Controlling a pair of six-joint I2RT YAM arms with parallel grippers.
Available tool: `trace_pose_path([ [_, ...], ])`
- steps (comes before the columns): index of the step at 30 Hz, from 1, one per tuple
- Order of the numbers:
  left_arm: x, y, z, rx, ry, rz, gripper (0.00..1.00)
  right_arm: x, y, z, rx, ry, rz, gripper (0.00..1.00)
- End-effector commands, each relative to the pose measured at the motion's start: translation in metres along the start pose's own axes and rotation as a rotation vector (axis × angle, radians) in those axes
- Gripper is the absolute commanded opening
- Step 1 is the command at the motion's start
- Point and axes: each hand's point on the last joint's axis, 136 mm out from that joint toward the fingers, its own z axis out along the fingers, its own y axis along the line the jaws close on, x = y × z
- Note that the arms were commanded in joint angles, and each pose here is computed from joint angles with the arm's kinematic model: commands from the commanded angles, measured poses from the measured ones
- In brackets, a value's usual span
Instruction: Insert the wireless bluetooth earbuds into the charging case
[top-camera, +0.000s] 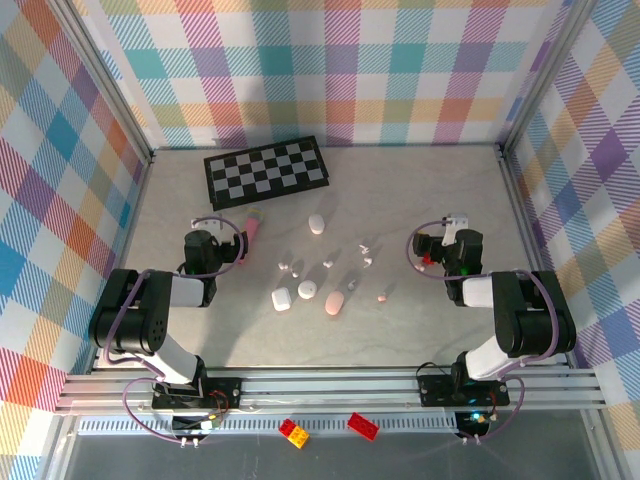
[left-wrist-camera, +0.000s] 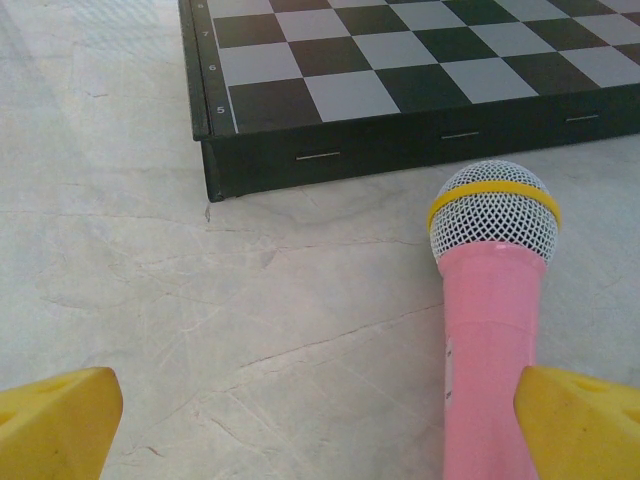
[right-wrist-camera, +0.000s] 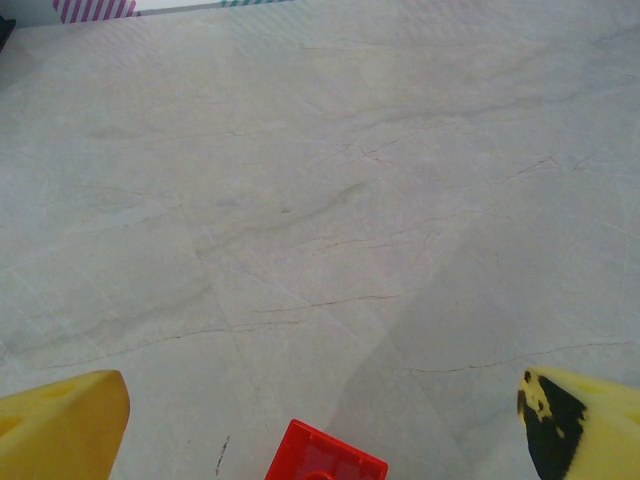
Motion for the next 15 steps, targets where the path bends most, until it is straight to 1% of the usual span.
trace_pose_path([
  [1,-0.003,-0.002,0.0,0.013,-0.018,-0.008,1.0,-0.02,0.003,0.001,-0.018,-0.062,-0.022,0.99],
  [9,-0.005,0.002,-0.002,-0.011,-0.023,-0.015,1.0,-0.029,0.009,-0.005,-0.044,-0.052,-0.04,0.99],
  [11,-0.011,-0.001,-0.006,-0.005,-0.03,-0.009,1.0,-0.038,0.014,-0.013,-0.058,-0.045,-0.061,0.99],
  [13,-0.019,-0.001,-0.013,-0.017,-0.035,0.001,1.0,-0.04,0.021,-0.02,-0.073,-0.013,-0.092,0.99],
  [15,-0.029,-0.003,-0.022,-0.034,-0.054,0.014,1.0,-0.051,0.026,-0.029,-0.079,-0.014,-0.122,0.99],
])
